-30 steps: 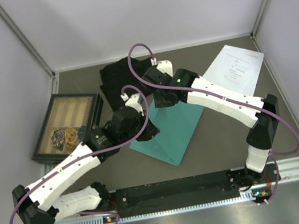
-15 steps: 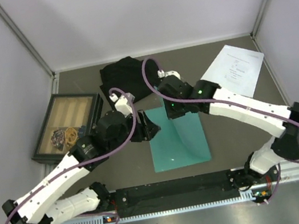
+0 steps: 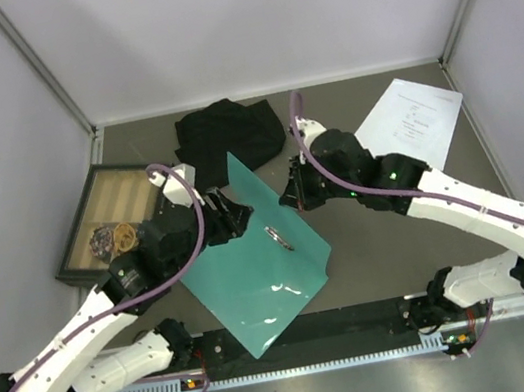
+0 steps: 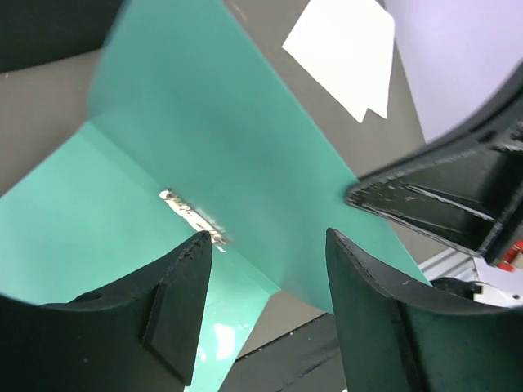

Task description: Put the files into the folder

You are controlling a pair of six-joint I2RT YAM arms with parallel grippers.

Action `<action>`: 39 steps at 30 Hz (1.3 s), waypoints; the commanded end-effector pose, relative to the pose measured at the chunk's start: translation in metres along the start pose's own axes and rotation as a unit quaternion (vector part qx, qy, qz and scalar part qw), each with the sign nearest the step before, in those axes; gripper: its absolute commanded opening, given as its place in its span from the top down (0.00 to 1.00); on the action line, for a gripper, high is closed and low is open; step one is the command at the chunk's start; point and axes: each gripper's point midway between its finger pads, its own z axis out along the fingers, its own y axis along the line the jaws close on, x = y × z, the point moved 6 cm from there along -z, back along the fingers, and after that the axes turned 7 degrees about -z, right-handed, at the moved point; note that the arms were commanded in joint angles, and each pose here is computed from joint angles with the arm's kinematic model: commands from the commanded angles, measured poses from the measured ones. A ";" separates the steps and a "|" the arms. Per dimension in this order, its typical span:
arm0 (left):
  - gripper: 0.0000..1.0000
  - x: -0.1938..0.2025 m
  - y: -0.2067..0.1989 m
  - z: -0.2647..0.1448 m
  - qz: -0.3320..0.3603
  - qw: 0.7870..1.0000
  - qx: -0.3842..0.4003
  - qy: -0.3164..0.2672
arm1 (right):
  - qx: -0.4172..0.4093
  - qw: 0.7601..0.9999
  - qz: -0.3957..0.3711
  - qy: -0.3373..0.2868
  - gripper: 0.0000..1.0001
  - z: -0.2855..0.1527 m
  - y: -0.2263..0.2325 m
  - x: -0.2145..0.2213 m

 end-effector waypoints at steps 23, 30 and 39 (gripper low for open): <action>0.46 0.119 -0.003 0.196 0.000 0.983 -0.030 0.179 | 0.309 0.937 0.127 0.104 0.96 -0.045 -0.206 0.087; 0.45 0.173 0.021 0.248 0.014 0.961 -0.073 0.266 | 0.385 0.910 0.119 0.097 0.35 -0.066 -0.233 0.069; 0.44 0.206 0.028 0.269 -0.011 0.943 -0.057 0.329 | 0.346 0.930 0.118 0.013 0.09 -0.068 -0.221 0.022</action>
